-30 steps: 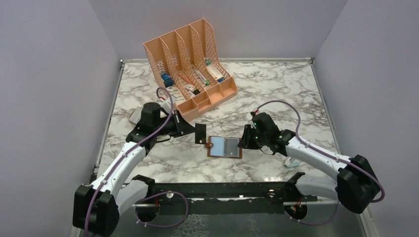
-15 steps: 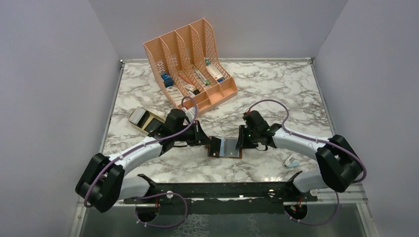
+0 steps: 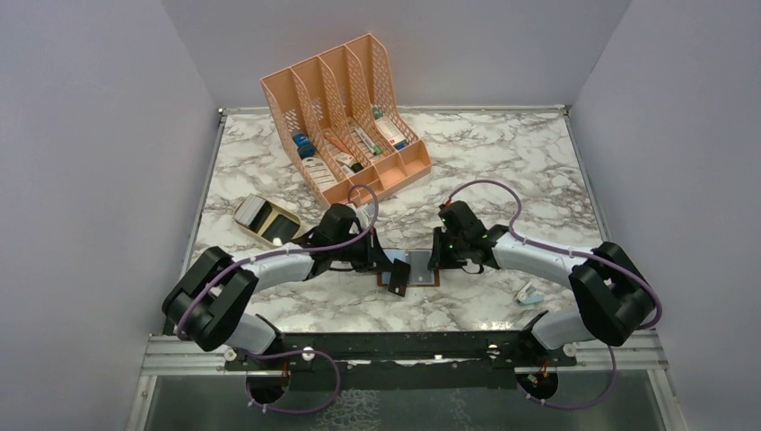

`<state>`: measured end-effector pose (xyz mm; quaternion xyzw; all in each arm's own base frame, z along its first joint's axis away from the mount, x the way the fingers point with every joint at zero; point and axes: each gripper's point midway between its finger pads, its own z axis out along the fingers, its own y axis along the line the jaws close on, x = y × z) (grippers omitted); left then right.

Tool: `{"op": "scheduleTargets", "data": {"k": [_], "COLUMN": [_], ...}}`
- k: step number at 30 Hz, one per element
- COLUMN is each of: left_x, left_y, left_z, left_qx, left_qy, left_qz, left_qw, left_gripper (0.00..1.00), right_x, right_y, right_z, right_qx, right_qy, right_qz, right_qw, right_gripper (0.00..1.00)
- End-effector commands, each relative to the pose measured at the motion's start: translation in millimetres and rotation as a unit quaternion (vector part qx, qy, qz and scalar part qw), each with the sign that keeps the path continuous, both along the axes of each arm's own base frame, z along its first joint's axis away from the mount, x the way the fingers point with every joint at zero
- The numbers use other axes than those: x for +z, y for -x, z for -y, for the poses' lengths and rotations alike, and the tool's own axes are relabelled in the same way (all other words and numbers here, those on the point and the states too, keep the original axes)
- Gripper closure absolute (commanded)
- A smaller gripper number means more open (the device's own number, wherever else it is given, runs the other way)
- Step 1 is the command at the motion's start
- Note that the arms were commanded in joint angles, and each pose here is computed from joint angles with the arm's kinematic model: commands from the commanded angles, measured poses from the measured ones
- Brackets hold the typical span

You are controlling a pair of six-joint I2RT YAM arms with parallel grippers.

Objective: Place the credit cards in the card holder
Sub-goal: Insert the credit card into the card holder.

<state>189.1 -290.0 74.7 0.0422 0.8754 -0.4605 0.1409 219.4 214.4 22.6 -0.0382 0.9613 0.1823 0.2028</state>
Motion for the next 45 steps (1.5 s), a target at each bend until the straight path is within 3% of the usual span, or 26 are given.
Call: {"op": "scheduleTargets", "data": {"k": [1, 29, 45], "left_x": [1.0, -34.8, -38.6], "left_y": [-14.4, -21.3, -14.1], "left_z": [10.9, -3.9, -8.0], "left_qx": [0.002, 0.069, 0.094], "left_qy": [0.002, -0.056, -0.059], "left_qz": [0.022, -0.02, -0.043], "left_qw": [1.0, 0.996, 0.993], "left_gripper": [1.0, 1.0, 1.0], "right_x": [-12.2, -15.4, -14.3], "right_y": [-0.7, 11.9, 14.1], "right_z": [10.7, 7.6, 7.2], "right_qx": [0.002, 0.005, 0.004], "right_qy": [0.03, 0.002, -0.004], "right_qz": [0.009, -0.002, -0.003], "right_qw": [1.0, 1.0, 1.0], "right_gripper": [0.83, 0.83, 0.83]}}
